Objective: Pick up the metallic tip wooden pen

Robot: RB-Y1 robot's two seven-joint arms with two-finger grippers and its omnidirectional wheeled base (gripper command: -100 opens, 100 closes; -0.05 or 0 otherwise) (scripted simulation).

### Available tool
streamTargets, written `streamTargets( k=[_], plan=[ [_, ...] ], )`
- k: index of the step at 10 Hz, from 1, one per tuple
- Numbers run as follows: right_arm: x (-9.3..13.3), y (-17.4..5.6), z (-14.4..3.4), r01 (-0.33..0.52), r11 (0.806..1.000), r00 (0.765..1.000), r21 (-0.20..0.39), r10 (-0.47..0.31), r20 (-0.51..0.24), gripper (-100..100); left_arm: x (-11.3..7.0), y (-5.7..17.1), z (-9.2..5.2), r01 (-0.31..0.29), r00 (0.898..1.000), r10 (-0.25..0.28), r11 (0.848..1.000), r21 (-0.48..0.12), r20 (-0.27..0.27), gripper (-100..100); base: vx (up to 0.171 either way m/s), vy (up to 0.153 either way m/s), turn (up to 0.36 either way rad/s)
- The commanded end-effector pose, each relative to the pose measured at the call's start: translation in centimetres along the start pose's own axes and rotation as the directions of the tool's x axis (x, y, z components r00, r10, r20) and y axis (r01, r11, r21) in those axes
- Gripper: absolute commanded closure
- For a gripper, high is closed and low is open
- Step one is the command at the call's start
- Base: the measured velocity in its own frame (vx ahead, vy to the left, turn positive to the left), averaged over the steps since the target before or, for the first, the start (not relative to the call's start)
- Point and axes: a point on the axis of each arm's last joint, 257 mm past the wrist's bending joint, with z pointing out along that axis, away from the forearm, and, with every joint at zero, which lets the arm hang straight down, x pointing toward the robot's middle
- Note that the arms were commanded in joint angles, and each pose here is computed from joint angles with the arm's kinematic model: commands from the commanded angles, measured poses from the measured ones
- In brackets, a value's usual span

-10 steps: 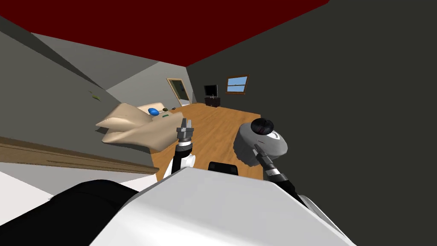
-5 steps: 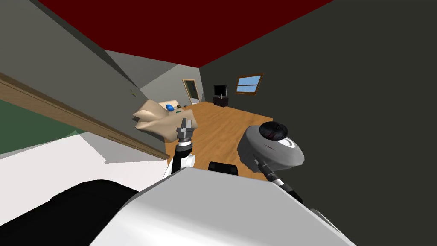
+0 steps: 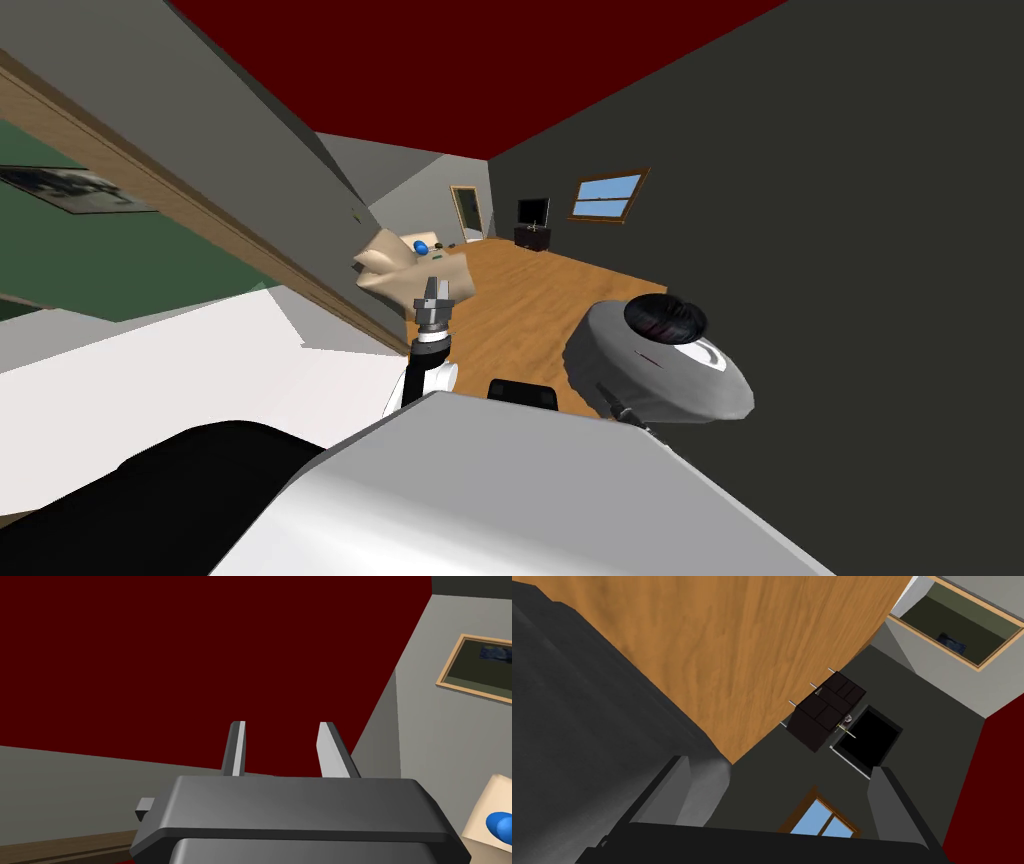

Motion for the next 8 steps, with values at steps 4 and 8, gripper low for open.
streamTargets(
  k=[4,8],
  plan=[
    [2.8,-8.4,-5.4,0.166,0.970,0.976,0.177,-0.135,-0.174,-100,0.0,0.0,0.0,0.000,1.000,0.000,1.000,0.000,0.000,0,0.011,-0.049,0.351],
    [3.9,-13.0,-9.2,0.278,0.927,0.936,0.253,-0.202,-0.289,-100,0.0,0.0,0.0,0.000,1.000,0.000,1.000,0.000,0.000,0,0.022,-0.052,0.230]
  ],
)
